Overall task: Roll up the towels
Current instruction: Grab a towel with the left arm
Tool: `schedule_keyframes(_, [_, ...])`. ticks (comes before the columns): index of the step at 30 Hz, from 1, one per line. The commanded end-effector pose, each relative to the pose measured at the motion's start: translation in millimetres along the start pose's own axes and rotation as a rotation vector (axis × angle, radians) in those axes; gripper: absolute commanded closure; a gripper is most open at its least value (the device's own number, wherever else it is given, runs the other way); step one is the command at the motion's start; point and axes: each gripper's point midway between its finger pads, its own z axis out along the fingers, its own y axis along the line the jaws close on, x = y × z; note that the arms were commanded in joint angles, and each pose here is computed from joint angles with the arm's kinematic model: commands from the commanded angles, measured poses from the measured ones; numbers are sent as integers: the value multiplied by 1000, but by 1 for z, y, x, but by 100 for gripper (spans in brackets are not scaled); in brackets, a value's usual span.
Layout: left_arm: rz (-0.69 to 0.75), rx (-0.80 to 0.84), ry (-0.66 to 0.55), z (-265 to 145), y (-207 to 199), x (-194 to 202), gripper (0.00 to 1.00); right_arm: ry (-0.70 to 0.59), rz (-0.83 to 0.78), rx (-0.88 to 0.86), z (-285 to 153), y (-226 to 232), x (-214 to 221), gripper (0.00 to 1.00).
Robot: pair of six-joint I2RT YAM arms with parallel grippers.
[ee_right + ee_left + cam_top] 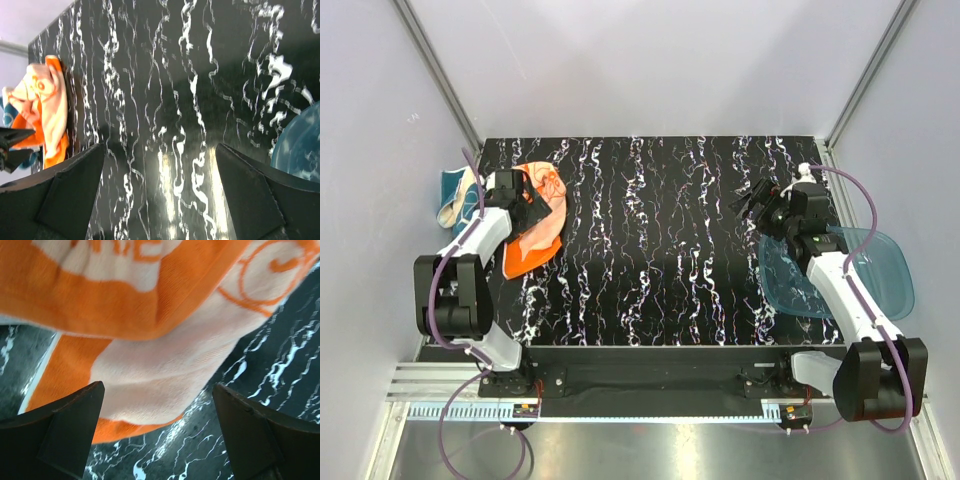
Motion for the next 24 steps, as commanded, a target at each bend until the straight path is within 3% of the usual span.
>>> schedule_keyframes(1, [-68, -51, -45, -13, 6, -16, 5, 60, -4, -60, -14, 16, 9, 0])
schedule_keyframes(6, [-99, -55, -7, 0, 9, -2, 6, 93, -9, -41, -12, 8, 19, 0])
schedule_keyframes(15, [-25, -44, 96, 41, -2, 27, 11, 133, -5, -14, -3, -2, 29, 0])
schedule_keyframes(17, [-11, -59, 115, 54, -3, 30, 21, 139, -3, -17, -2, -2, 30, 0])
schedule_keyframes(21, [8, -43, 133, 58, -13, 37, 67, 145, -10, -6, -3, -4, 30, 1])
schedule_keyframes(22, [11, -30, 120, 53, -17, 32, 83, 147, -18, -7, -4, -4, 30, 1])
schedule_keyframes(24, [32, -25, 94, 43, -24, 27, 97, 146, -24, -3, -6, -3, 29, 1])
